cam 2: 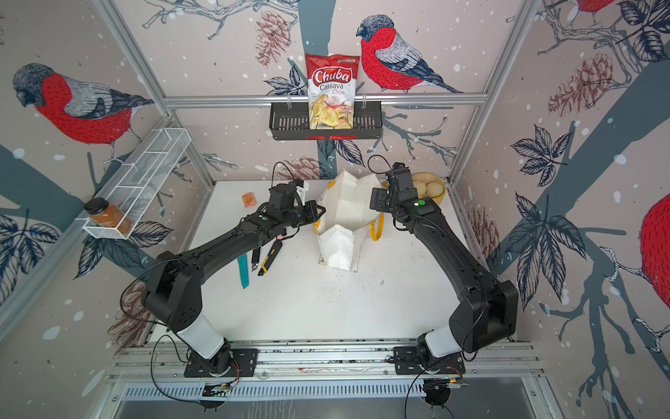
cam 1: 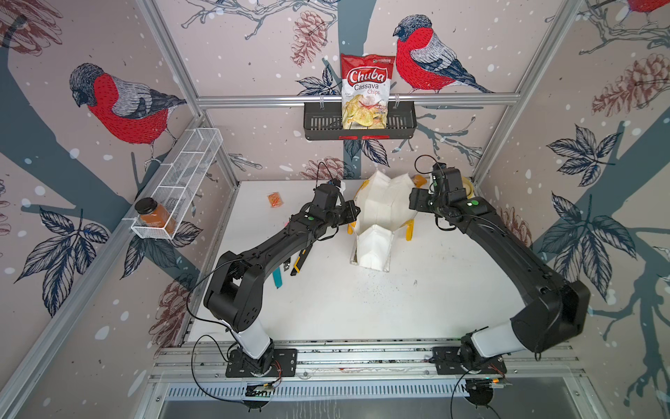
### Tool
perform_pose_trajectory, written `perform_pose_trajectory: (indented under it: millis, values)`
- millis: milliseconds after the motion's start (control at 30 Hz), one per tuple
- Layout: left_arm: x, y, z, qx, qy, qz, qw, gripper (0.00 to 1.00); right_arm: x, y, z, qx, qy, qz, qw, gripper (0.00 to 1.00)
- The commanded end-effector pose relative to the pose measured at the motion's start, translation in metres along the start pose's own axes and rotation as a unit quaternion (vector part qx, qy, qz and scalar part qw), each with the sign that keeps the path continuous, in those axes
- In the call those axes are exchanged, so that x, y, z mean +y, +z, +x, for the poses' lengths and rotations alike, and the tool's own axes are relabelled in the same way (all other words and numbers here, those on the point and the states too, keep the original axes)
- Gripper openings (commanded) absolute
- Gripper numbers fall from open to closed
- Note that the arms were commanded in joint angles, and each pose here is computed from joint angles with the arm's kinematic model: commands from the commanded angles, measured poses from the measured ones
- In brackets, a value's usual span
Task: Place the art knife into the pouch
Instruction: Open the pouch at the center of the board, then pick up the utility knife at the center of the board.
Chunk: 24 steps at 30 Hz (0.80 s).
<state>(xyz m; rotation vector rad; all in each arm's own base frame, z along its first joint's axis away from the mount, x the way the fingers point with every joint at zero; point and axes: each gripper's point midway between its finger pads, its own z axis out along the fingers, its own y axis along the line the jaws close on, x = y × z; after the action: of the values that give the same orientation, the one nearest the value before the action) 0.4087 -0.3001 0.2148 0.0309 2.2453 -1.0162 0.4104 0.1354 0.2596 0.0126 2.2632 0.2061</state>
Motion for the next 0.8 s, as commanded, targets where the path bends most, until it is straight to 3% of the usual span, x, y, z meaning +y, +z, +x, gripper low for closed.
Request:
perform_pose_trajectory:
  millis: [0, 133, 233, 300, 333, 367, 400, 433, 767]
  values:
    - [-0.009, -0.003, -0.009, -0.021, 0.008, 0.017, 1.000, 0.00, 0.009, 0.009, 0.006, 0.004, 0.011, -0.035, 0.999, 0.87]
    - [-0.008, -0.005, -0.010, -0.024, 0.008, 0.013, 1.000, 0.00, 0.014, 0.026, 0.022, 0.026, 0.024, -0.059, 0.998, 0.86]
    - [-0.009, -0.007, -0.013, -0.030, 0.009, 0.011, 0.999, 0.00, 0.021, 0.037, 0.035, 0.055, 0.034, -0.082, 0.995, 0.77]
    - [-0.010, -0.009, -0.016, -0.034, 0.008, 0.011, 0.999, 0.00, 0.023, 0.042, 0.044, 0.067, 0.038, -0.088, 0.993, 0.60]
    - [-0.010, -0.010, -0.016, -0.035, 0.007, 0.013, 0.999, 0.00, 0.022, 0.044, 0.048, 0.069, 0.041, -0.089, 0.993, 0.45]
    - [-0.011, -0.011, -0.018, -0.037, 0.007, 0.013, 0.999, 0.00, 0.022, 0.044, 0.051, 0.072, 0.043, -0.091, 0.992, 0.23]
    - [-0.011, -0.013, -0.018, -0.039, 0.008, 0.012, 0.999, 0.00, 0.021, 0.044, 0.054, 0.073, 0.044, -0.092, 0.992, 0.08]
    - [-0.010, -0.013, -0.019, -0.040, 0.007, 0.009, 0.999, 0.00, 0.020, 0.043, 0.056, 0.075, 0.044, -0.092, 0.992, 0.00]
    - [0.037, -0.058, -0.033, -0.056, 0.002, -0.058, 0.997, 0.00, -0.022, 0.020, 0.035, 0.063, 0.011, -0.035, 0.997, 0.00]
